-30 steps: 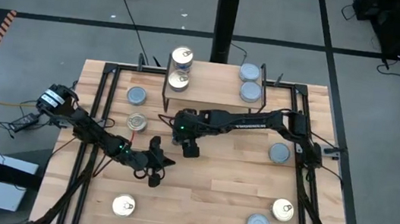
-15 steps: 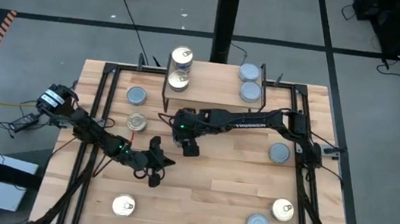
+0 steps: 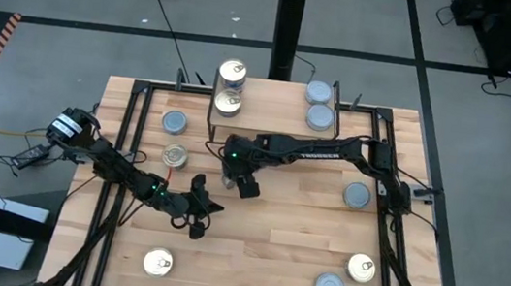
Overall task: Stack canned seafood by type on shelf
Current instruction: Stack the green tuna can on the top green tuna can on the shelf
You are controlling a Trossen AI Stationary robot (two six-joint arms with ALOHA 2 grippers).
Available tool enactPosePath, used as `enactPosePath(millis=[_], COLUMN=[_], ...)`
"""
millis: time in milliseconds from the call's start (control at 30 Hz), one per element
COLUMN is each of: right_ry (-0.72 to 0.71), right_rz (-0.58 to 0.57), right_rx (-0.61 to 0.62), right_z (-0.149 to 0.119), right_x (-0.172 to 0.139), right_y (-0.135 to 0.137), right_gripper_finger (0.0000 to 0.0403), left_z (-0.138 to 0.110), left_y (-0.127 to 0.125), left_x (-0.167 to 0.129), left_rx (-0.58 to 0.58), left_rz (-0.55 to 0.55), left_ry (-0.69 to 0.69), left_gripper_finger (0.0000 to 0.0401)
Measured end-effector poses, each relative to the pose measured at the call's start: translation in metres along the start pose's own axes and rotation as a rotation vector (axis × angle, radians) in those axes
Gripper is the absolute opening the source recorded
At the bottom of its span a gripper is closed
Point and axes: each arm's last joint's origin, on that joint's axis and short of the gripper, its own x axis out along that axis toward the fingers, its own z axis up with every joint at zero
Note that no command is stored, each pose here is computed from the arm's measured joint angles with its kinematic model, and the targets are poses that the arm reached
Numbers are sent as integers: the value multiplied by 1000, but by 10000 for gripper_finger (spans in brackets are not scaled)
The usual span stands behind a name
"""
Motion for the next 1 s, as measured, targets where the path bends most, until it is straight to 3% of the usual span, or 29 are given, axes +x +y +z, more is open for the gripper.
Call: enactPosePath(millis=[167,300,1000], right_ry=[21,32,55], right_rz=[6,10,44], right_rx=[5,7,93], right_z=[-4,-6,-9], right_x=[1,1,3], right_y=[-2,-1,3], right_gripper_finger=[188,171,215], left_z=[0,0,1], left_y=[0,0,0], left_x=[0,0,0], left_rx=[0,0,-3], left_rz=[0,0,-2], left_ry=[0,0,-5], left_gripper_finger=[2,2,2])
